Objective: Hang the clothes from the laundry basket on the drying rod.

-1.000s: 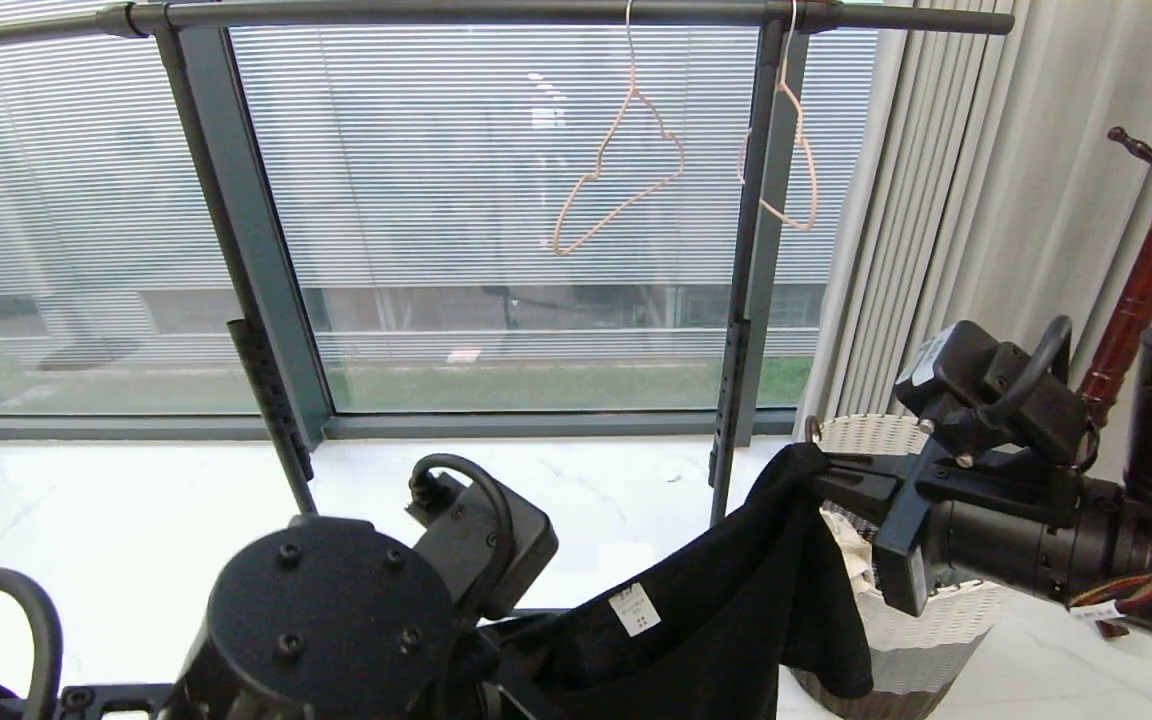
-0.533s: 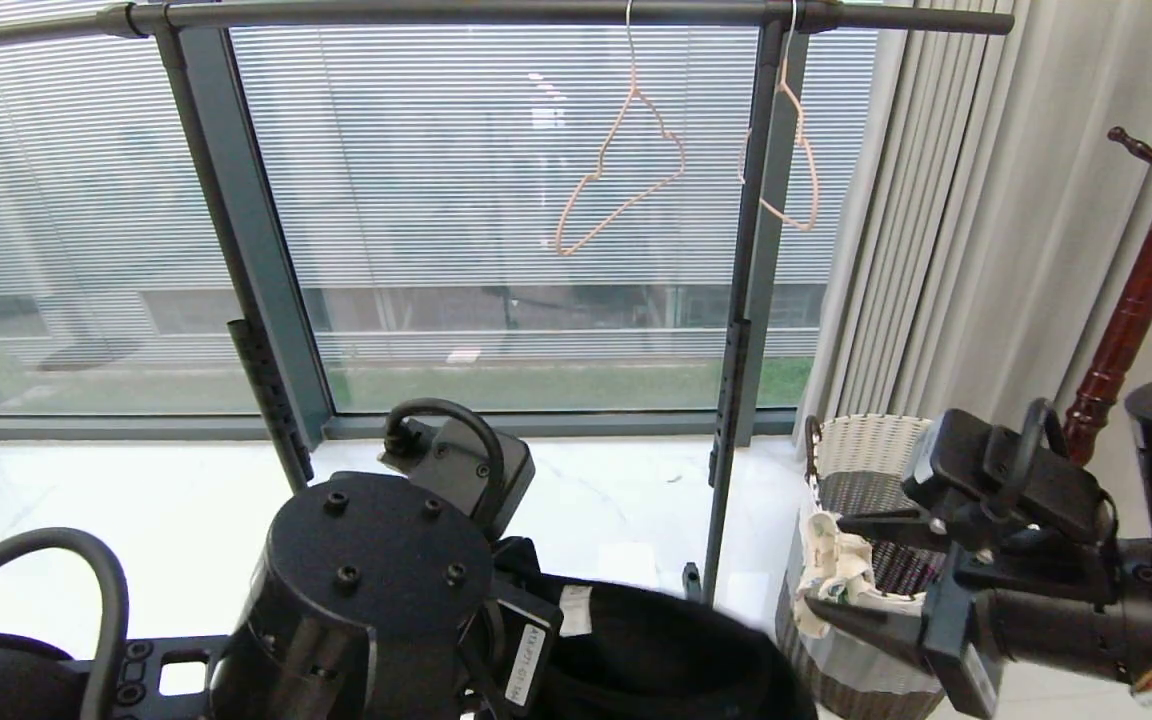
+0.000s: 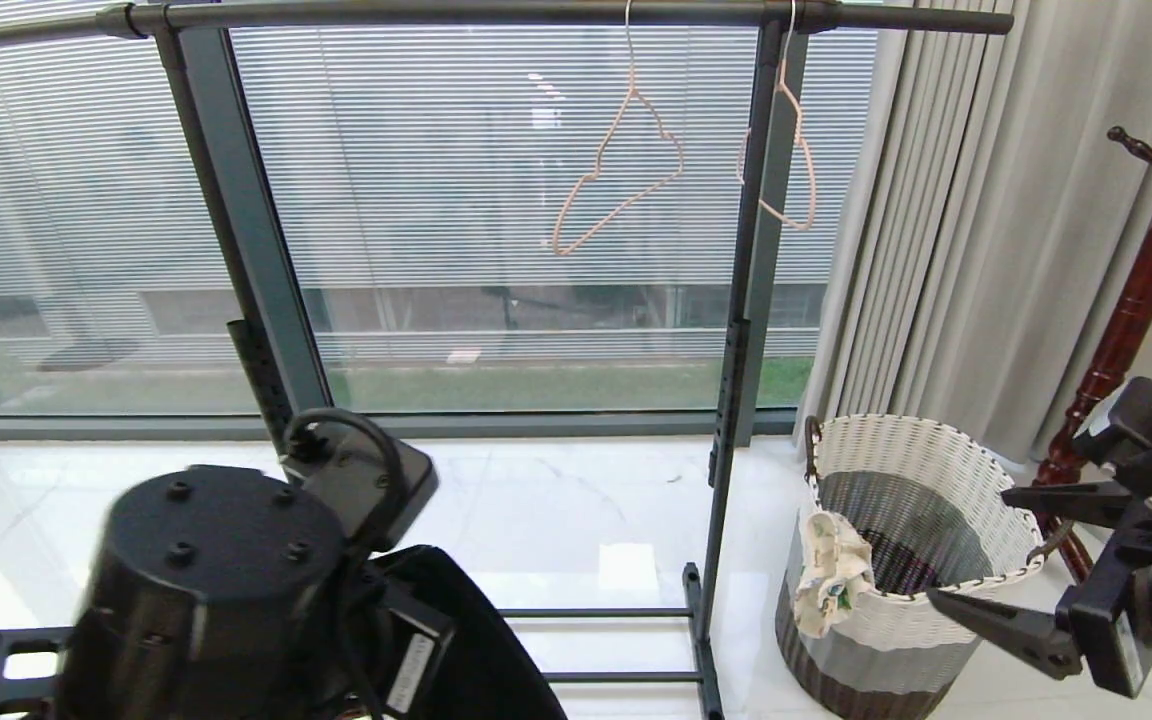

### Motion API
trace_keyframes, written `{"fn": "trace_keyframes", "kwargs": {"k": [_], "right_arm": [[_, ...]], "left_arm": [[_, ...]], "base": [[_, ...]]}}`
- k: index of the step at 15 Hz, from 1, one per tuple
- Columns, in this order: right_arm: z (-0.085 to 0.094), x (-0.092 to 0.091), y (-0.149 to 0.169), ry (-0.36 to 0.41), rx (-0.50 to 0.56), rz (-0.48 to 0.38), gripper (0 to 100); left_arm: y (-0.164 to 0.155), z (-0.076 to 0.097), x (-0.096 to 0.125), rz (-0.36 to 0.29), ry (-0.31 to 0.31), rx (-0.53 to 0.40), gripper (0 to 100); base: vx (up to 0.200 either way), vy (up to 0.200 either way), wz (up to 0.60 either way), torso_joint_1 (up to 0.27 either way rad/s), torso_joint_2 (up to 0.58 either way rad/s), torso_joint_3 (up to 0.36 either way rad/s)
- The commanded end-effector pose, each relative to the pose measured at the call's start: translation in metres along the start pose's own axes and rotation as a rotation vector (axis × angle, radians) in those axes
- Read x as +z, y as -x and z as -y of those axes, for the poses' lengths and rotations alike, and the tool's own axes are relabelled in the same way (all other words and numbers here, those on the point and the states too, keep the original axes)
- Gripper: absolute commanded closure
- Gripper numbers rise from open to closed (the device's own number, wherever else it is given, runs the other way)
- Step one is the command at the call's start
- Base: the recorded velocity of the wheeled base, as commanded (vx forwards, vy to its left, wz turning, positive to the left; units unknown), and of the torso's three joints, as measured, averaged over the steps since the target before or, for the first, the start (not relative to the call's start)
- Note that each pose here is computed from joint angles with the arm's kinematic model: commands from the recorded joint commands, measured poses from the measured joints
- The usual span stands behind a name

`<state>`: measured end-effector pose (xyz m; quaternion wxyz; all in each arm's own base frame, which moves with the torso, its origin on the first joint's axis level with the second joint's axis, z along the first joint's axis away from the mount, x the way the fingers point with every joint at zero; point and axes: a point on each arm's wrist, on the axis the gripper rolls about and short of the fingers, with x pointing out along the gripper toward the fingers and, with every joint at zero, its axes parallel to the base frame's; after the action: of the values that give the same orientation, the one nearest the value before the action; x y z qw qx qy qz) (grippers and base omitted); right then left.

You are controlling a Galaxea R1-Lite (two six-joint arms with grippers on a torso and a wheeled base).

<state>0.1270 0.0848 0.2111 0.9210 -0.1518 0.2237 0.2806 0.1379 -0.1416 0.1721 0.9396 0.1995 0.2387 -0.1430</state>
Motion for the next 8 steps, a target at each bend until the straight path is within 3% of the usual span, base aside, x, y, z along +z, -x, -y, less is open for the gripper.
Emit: {"fn": "trace_keyframes", "kwargs": {"k": [1,3,6,8], "right_arm": [[0.034,-0.029,0.005,-0.103,-0.285,-0.100,0],[0.043,-0.046,0.011,-0.152,-0.398,-0.127,0],[0.046,-0.066,0.021,-0.201,-0.479,-0.155,0],[0.046,-0.067,0.025,-0.208,-0.497,-0.144,0]], "left_arm": [[0.036,-0.062,-0.050,-0.027,0.038,0.163,100],[0.054,-0.084,-0.071,-0.026,0.114,0.310,100],[0.061,-0.098,-0.086,-0.067,0.208,0.454,100],[0.061,-0.103,-0.088,-0.087,0.240,0.506,100]], "base": [[0.000,0.000,0.00,0.000,0.00,0.000],[0.000,0.000,0.00,0.000,0.00,0.000],[0.000,0.000,0.00,0.000,0.00,0.000],[0.000,0.000,0.00,0.000,0.00,0.000]]}}
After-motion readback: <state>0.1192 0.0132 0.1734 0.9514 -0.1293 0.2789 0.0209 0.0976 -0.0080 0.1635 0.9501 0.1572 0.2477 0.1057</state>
